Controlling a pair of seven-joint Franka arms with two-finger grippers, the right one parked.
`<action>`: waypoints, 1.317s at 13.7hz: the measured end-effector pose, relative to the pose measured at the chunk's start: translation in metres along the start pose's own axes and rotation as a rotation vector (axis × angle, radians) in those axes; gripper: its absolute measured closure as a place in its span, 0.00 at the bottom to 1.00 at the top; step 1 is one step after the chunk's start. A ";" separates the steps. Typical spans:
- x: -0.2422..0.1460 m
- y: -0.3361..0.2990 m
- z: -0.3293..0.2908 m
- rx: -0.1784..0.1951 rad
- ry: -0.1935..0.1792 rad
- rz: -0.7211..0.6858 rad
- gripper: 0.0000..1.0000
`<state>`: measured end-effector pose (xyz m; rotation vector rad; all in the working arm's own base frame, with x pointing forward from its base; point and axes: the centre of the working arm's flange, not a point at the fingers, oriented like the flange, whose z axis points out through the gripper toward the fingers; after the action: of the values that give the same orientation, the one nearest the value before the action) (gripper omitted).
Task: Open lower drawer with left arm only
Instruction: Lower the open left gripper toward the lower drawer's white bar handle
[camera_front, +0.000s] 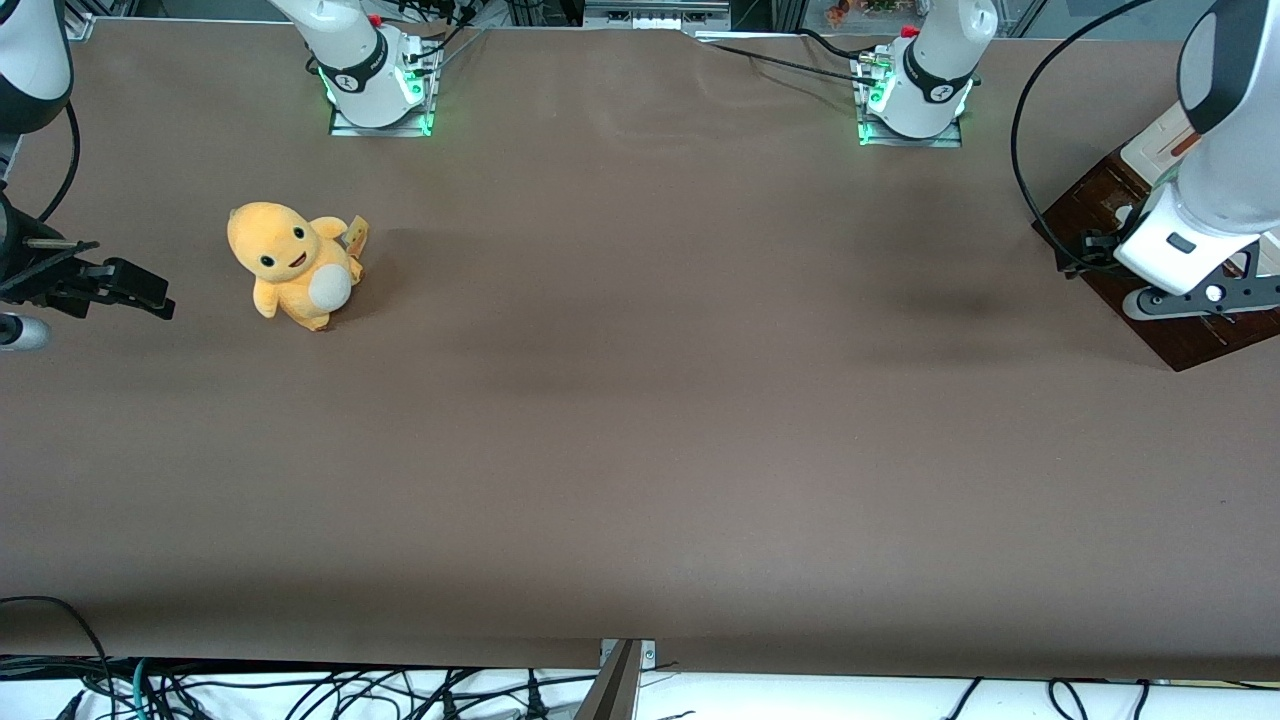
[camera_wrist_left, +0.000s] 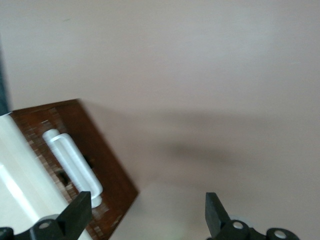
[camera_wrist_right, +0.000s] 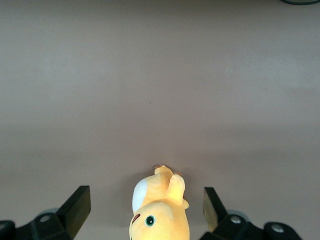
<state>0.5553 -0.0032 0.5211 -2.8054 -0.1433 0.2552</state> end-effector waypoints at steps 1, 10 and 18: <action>0.003 0.003 0.010 0.056 -0.027 -0.023 0.00; 0.036 0.050 0.153 0.407 -0.328 -0.258 0.00; 0.047 0.063 0.298 0.900 -0.423 -0.357 0.00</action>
<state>0.5491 0.0339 0.2156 -1.7712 -0.4805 0.6342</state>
